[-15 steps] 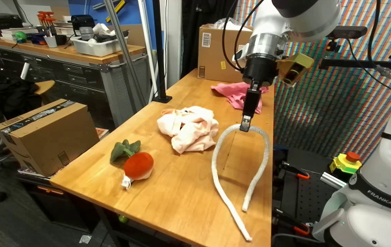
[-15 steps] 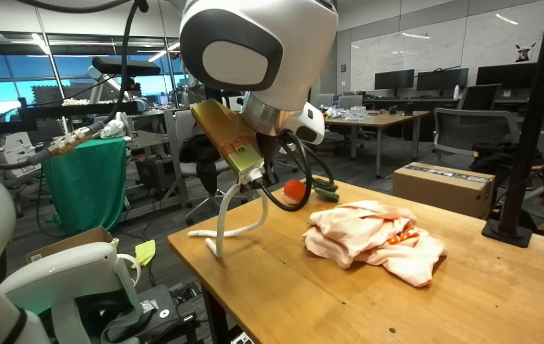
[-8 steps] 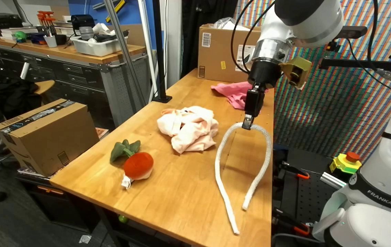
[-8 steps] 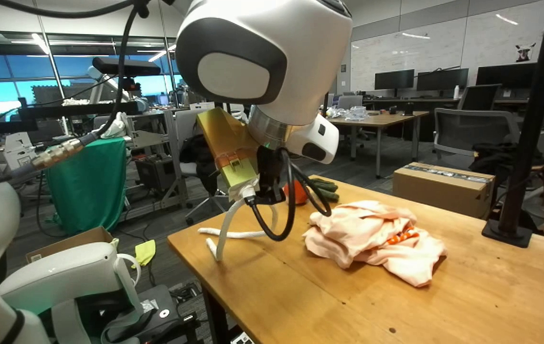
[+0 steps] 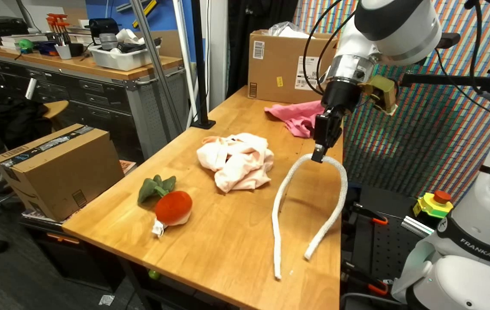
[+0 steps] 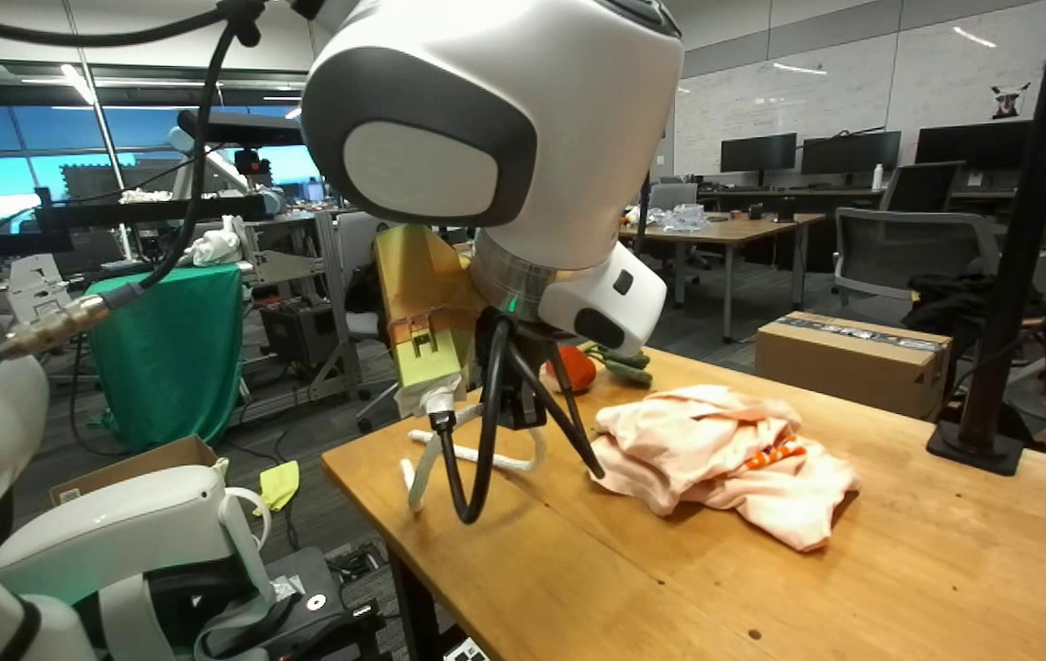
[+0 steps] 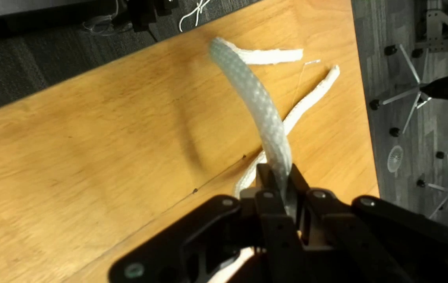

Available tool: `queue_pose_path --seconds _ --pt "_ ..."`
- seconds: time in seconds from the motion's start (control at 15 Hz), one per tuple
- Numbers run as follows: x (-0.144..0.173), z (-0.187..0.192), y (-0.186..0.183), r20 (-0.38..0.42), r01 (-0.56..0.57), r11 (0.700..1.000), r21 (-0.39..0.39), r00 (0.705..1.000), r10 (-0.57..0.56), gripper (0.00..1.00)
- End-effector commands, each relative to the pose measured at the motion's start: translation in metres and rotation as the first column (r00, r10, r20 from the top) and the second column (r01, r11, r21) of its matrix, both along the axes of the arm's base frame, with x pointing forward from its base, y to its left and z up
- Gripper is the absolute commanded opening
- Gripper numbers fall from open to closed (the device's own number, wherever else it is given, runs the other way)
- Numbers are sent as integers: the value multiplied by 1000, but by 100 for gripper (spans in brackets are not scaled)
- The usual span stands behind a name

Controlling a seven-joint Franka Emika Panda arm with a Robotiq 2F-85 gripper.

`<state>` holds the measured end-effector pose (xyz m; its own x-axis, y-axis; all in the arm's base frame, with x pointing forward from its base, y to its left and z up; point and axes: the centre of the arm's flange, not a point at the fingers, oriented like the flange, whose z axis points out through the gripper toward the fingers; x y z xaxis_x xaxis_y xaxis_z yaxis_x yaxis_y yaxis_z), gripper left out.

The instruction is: Move the pink t-shirt to the right, move the radish and white rope to the left

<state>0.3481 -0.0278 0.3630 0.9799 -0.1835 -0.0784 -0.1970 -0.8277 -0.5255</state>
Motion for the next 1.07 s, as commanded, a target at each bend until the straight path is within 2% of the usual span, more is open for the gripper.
queue_pose_path --seconds 0.0,0.73,0.8,0.87,1.0 --pt "-9 4 -9 -1 74 996 -48 997 -74 8" --pt "-10 2 -20 -62 180 969 -170 979 -193 7" --pt "-11 4 -20 -63 184 966 -179 978 -198 36" --pt "-12 7 -21 -63 191 963 -190 976 -206 36" --pt "-13 14 -22 -70 199 952 -232 973 -221 50"
